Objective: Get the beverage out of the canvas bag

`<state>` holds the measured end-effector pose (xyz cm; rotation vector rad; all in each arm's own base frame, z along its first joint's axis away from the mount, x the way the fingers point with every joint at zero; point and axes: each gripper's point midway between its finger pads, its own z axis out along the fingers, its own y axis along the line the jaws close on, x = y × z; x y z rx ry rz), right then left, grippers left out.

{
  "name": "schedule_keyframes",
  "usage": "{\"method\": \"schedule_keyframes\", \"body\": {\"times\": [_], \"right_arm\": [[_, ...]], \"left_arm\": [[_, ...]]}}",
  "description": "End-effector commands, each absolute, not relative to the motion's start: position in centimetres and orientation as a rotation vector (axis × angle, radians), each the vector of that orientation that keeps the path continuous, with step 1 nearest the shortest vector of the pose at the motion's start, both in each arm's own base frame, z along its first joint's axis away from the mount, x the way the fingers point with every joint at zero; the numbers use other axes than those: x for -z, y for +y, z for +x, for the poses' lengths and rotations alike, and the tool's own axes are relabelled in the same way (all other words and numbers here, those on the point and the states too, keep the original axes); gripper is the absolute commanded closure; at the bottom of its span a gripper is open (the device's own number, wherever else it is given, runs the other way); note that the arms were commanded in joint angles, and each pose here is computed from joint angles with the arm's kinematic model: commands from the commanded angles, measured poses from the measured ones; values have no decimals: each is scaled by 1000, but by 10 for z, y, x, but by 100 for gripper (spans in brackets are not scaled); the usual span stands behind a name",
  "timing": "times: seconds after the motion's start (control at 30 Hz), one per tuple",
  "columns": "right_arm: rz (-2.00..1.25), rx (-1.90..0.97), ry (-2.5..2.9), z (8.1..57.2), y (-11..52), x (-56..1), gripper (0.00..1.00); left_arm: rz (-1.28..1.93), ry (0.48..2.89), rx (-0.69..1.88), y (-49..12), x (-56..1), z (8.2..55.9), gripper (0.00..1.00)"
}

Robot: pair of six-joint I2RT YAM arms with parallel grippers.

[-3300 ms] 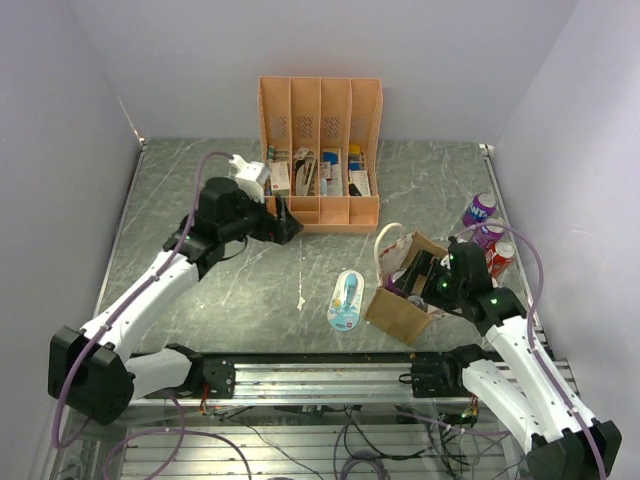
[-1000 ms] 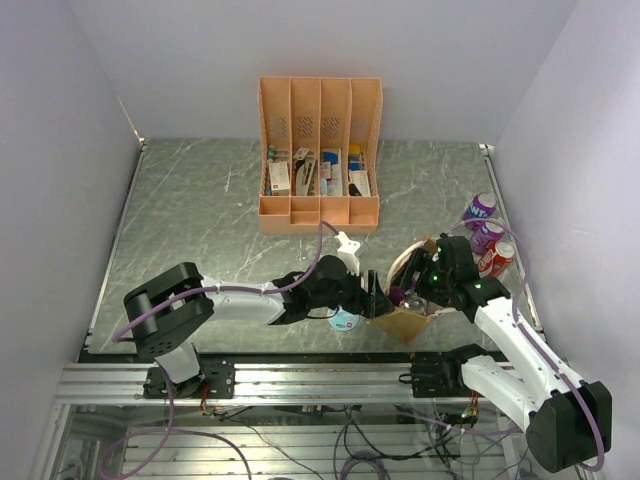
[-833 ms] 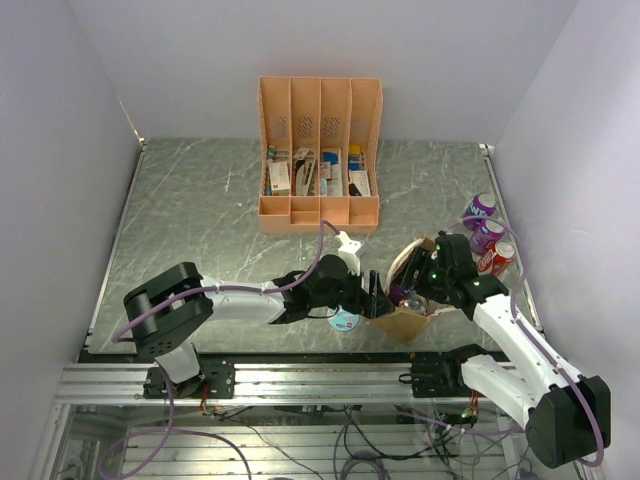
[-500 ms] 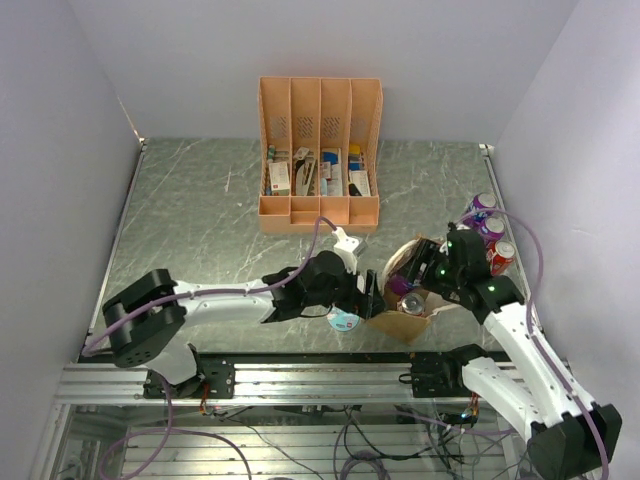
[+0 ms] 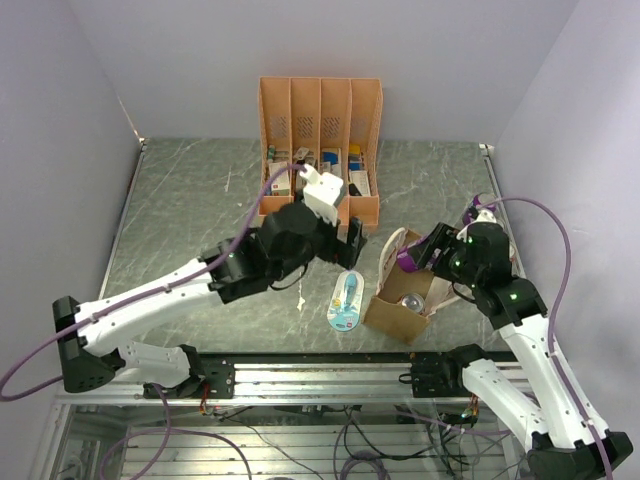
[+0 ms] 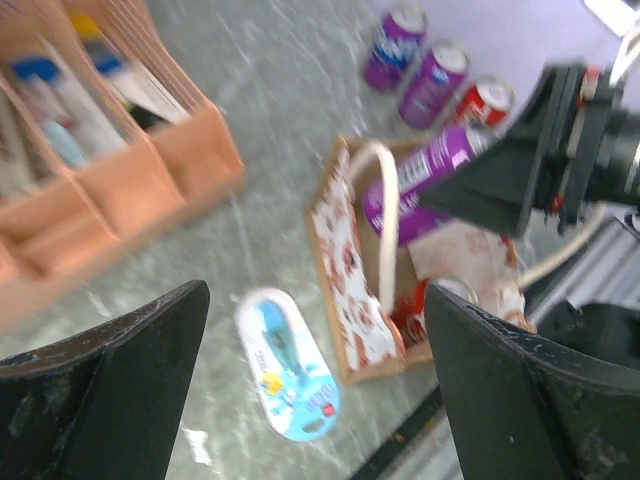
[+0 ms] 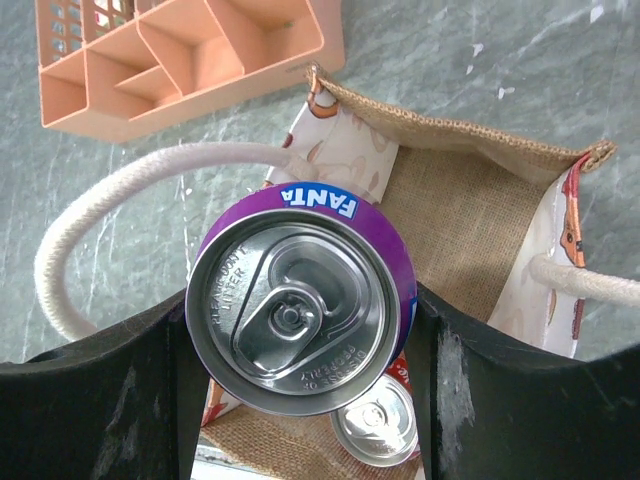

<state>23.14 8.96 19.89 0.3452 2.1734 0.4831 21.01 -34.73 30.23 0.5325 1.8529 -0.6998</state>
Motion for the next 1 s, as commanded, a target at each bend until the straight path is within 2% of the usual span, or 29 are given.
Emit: {"method": "schedule_keyframes", "body": {"times": [0.0,0.13,0.27,0.43,0.6,0.8,0.97], "right_arm": [[305,-508,1984,247,89,-265,100],[305,-430,1941,251,77,-287,100],[327,-359,1889,251,62,-307,100],[390,-274,1825,247,41,-313,100],[429,-156,1749,251,19,-327,100],[443,145,1739,266,-16,-340,100],[641,466,1670,263,-62,-326,100]], "left_arm": [[543,1717,398,-302,-370,239,1],[528,1598,303,-289,-434,251,1],[515,1533,187,-279,-446,263,1],[502,1537,-36,-266,-394,282,0],[553,1572,-287,-261,-340,298,4],[532,1563,-317,-246,-332,304,1],[500,1609,-292,-230,-321,324,1]]}}
